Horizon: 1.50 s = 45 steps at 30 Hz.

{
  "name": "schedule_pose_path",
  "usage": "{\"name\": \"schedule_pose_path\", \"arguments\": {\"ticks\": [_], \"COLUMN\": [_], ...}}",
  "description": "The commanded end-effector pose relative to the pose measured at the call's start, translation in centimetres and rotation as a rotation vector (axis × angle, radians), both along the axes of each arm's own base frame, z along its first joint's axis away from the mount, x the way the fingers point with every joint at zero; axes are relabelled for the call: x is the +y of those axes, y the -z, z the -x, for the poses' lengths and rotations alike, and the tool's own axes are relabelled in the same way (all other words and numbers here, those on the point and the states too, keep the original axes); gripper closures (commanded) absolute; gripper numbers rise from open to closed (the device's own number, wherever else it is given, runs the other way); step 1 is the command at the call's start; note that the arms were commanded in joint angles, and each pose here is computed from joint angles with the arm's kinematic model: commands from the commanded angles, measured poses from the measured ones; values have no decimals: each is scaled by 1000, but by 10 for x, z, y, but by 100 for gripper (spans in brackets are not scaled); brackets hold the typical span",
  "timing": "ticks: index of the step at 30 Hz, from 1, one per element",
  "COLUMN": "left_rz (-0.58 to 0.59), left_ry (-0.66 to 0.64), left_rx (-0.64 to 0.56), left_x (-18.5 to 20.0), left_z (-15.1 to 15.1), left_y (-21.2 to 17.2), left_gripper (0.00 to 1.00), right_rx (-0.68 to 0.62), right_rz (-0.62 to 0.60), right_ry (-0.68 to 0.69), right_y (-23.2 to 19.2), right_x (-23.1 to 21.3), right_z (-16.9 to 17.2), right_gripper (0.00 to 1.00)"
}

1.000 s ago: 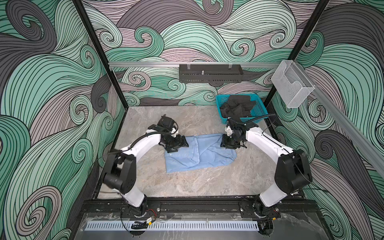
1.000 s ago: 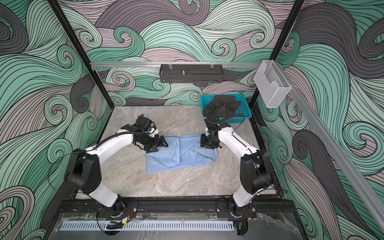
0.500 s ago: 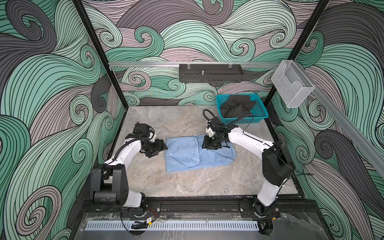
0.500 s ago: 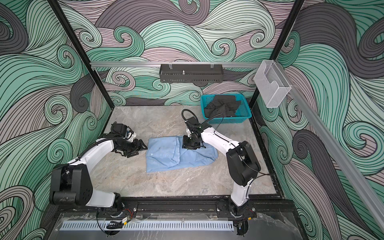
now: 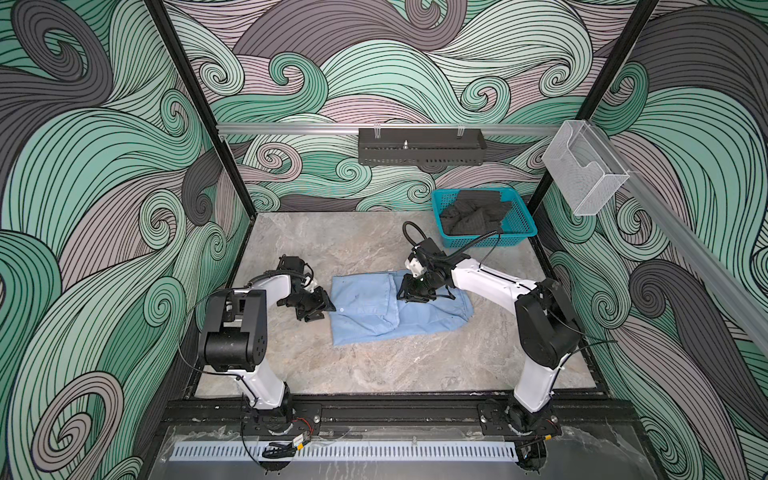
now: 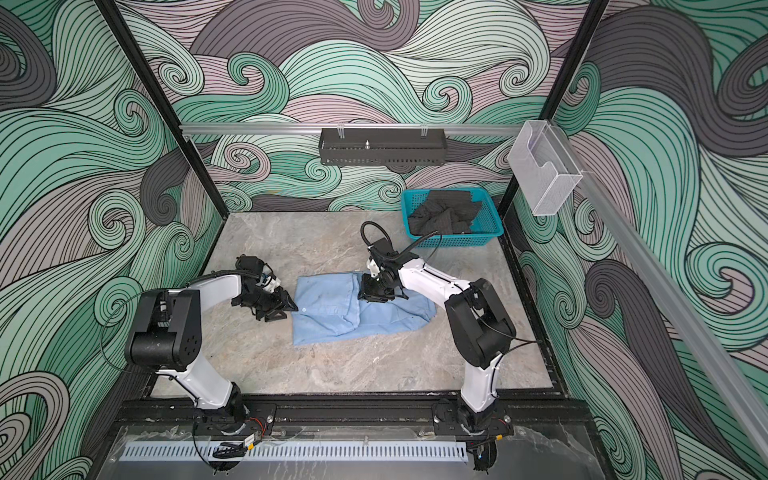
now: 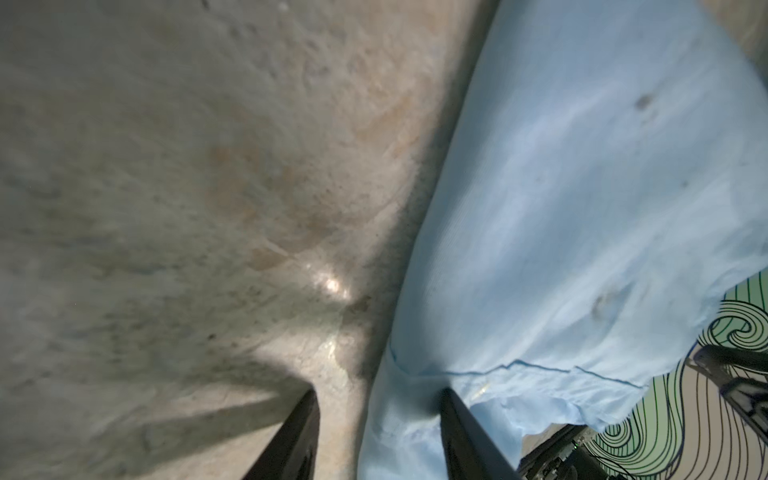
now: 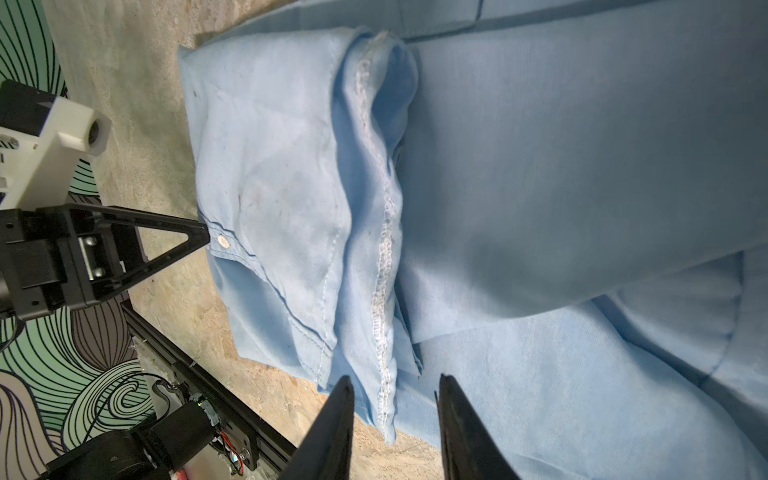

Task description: Fold and stack the long sleeve shirts

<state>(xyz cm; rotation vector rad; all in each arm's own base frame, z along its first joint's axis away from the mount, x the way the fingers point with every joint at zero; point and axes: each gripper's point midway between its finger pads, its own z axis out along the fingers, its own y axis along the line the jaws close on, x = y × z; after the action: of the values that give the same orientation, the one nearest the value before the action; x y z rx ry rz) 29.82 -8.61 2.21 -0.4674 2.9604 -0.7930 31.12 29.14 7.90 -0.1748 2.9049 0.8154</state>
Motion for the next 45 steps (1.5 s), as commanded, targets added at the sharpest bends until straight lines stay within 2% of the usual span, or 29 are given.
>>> {"name": "schedule_pose_path", "arguments": {"ticks": [1,10,17,22,23,24,25,28,36,41,45], "left_rz": [-8,-10,-1,10,10,10,12,8,-213,-382,-409], "left_ry": [17,34,23,16,16,15,17,34,77,74,77], "left_rx": [20,60,62,53,42,32,21,-9,-83,-86,-104], "left_x": [-8,-26,-31,-33,-33,-33,-33,-33,3,33,37], "left_z": [-1,8,9,10,9,8,7,6,12,16,17], "left_y": [11,28,33,31,29,26,22,5,-41,-71,-100], "left_gripper": [50,51,57,77,90,98,100,100,100,100,100], "right_rx": [28,142,179,183,182,182,178,172,149,145,130], "right_rz": [9,127,154,147,145,143,138,124,97,91,91], "right_ry": [2,5,-1,0,0,-1,-4,0,11,-9,-6], "right_y": [15,63,75,74,74,73,72,67,60,59,57], "right_x": [-2,-15,-19,-18,-17,-16,-14,-9,21,57,84], "right_z": [2,10,17,18,18,18,18,18,20,30,37], "right_gripper": [64,65,65,65,65,65,65,66,70,73,74]}}
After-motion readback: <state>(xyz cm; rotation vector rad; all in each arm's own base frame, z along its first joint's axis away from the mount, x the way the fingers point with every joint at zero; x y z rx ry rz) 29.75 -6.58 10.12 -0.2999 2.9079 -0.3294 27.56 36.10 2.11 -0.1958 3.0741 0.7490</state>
